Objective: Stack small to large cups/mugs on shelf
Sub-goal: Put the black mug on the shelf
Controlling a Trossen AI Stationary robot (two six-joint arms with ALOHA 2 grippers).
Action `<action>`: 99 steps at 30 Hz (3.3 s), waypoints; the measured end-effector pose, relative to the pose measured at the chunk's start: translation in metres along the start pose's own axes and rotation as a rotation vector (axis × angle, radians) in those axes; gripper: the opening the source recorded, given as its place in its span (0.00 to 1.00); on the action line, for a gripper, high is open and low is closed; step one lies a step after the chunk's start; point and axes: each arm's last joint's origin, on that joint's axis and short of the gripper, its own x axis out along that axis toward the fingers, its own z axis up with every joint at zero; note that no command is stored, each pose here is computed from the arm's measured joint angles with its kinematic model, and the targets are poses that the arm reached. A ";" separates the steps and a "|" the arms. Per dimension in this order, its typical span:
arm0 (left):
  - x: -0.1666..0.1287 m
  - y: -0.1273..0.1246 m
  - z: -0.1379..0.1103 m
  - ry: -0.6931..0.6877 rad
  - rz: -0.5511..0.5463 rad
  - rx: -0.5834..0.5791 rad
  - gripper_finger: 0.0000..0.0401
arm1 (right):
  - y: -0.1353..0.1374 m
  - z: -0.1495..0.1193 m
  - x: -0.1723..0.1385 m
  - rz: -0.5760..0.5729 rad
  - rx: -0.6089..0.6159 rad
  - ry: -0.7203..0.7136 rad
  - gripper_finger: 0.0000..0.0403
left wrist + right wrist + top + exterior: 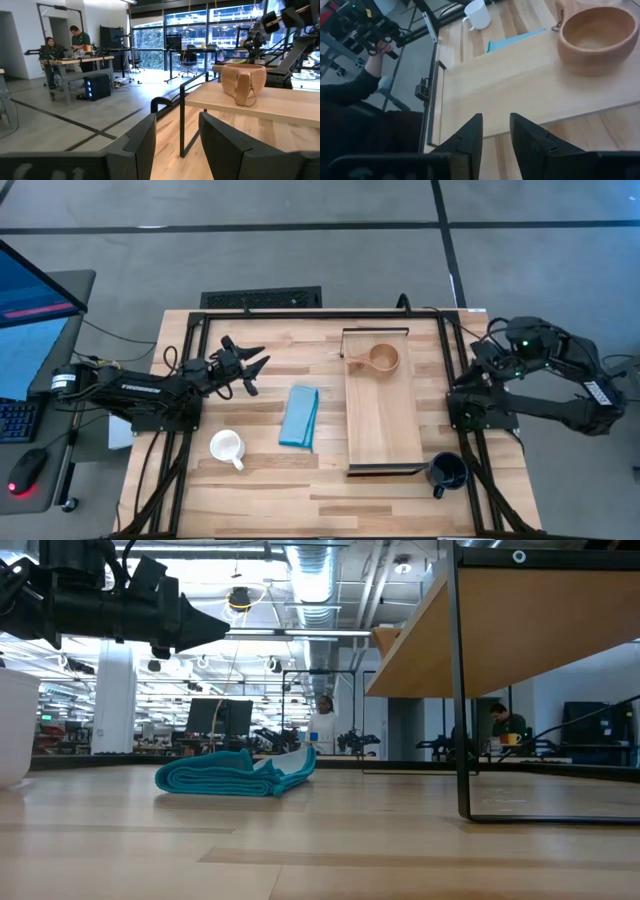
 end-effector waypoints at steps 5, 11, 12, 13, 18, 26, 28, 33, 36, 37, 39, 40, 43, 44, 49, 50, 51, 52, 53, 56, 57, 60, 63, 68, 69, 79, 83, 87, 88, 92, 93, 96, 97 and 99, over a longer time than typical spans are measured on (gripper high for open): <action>0.000 0.000 0.000 0.000 0.002 0.000 0.35 | 0.015 0.007 -0.022 -0.007 -0.069 -0.060 0.30; 0.000 0.000 0.000 0.000 0.002 0.000 0.35 | 0.017 -0.002 -0.037 -0.269 -0.091 0.007 0.26; 0.000 0.000 0.000 0.000 0.002 0.000 0.35 | 0.016 -0.003 -0.037 -0.298 -0.079 0.022 0.25; 0.000 0.000 0.000 0.000 0.002 0.000 0.35 | 0.015 -0.003 -0.037 -0.319 -0.077 0.028 0.24; 0.000 0.000 0.000 0.000 0.002 0.000 0.35 | 0.017 -0.007 -0.036 -0.341 -0.026 0.029 0.20; 0.000 0.000 -0.001 0.009 0.001 0.003 0.35 | 0.044 -0.030 -0.039 -0.314 -0.196 -0.190 0.15; 0.000 0.000 -0.002 0.015 0.001 0.005 0.35 | 0.054 -0.039 -0.037 -0.378 -0.232 -0.239 0.14; 0.000 0.000 -0.001 0.014 0.001 0.005 0.35 | 0.070 -0.050 -0.029 -0.432 -0.217 -0.318 0.13; 0.000 0.000 -0.002 0.017 0.001 0.006 0.35 | 0.066 -0.044 -0.027 -0.381 -0.233 -0.350 0.13; 0.000 0.000 -0.002 0.019 -0.001 0.007 0.35 | 0.062 -0.042 -0.024 -0.384 -0.224 -0.347 0.13; 0.000 0.000 -0.002 0.019 -0.009 0.007 0.35 | 0.051 -0.042 -0.018 -0.380 -0.194 -0.329 0.13; 0.000 0.000 -0.002 0.021 -0.009 0.006 0.35 | 0.044 -0.043 -0.013 -0.372 -0.172 -0.314 0.13; 0.000 0.000 -0.003 0.031 -0.010 -0.017 0.35 | 0.024 -0.046 -0.001 -0.341 -0.126 -0.260 0.13; 0.000 -0.001 -0.004 0.034 -0.010 -0.023 0.35 | 0.019 -0.047 0.002 -0.318 -0.126 -0.251 0.13; 0.000 -0.001 -0.004 0.037 -0.009 -0.078 0.35 | 0.005 -0.044 0.007 -0.242 -0.127 -0.172 0.13; 0.000 -0.001 -0.004 0.038 -0.009 -0.094 0.35 | 0.003 -0.043 0.007 -0.227 -0.126 -0.150 0.13; 0.000 -0.001 -0.004 0.038 -0.009 -0.105 0.35 | 0.001 -0.042 0.008 -0.206 -0.119 -0.121 0.13; 0.000 -0.001 -0.004 0.038 -0.009 -0.117 0.35 | -0.002 -0.041 0.009 -0.191 -0.104 -0.084 0.13; 0.000 -0.001 -0.004 0.038 -0.008 -0.124 0.35 | -0.004 -0.041 0.011 -0.180 -0.083 -0.043 0.13; 0.000 -0.001 -0.004 0.042 -0.008 -0.141 0.35 | -0.010 -0.043 0.014 -0.169 -0.012 0.093 0.13; 0.000 -0.001 -0.004 0.042 -0.008 -0.142 0.35 | -0.013 -0.043 0.016 -0.158 -0.009 0.096 0.13; 0.000 -0.001 -0.004 0.042 -0.008 -0.143 0.35 | -0.015 -0.046 0.020 -0.100 0.013 0.127 0.13; 0.000 -0.001 -0.004 0.042 -0.008 -0.143 0.35 | -0.022 -0.050 0.026 -0.104 0.092 0.175 0.13; 0.000 -0.001 -0.005 0.049 -0.007 -0.141 0.35 | -0.029 -0.055 0.037 -0.045 0.229 0.260 0.13; 0.000 -0.001 -0.005 0.052 -0.007 -0.140 0.35 | -0.031 -0.055 0.039 -0.035 0.262 0.283 0.13; 0.000 -0.001 -0.008 0.082 -0.005 -0.130 0.35 | -0.038 -0.044 0.066 -0.045 0.358 0.565 0.05; 0.000 -0.001 -0.009 0.084 -0.005 -0.127 0.35 | -0.032 -0.039 0.076 -0.030 0.364 0.577 0.02; 0.000 -0.001 -0.009 0.084 -0.006 -0.102 0.35 | -0.023 -0.039 0.080 -0.072 0.401 0.601 0.04; 0.000 -0.001 -0.009 0.084 -0.006 -0.102 0.35 | -0.021 -0.041 0.080 -0.094 0.417 0.615 0.04; 0.000 -0.001 -0.009 0.084 -0.006 -0.094 0.35 | -0.008 -0.044 0.084 -0.128 0.438 0.626 0.05; 0.000 -0.001 -0.009 0.084 -0.006 -0.082 0.35 | -0.002 -0.043 0.087 -0.118 0.423 0.606 0.05; 0.000 0.000 -0.009 0.083 -0.007 -0.044 0.35 | 0.013 -0.043 0.094 -0.103 0.347 0.536 0.04; 0.000 0.000 -0.009 0.084 -0.007 -0.033 0.35 | 0.016 -0.045 0.094 -0.128 0.319 0.522 0.04; 0.000 -0.001 -0.008 0.082 -0.008 -0.010 0.35 | 0.018 -0.052 0.093 -0.216 0.285 0.516 0.04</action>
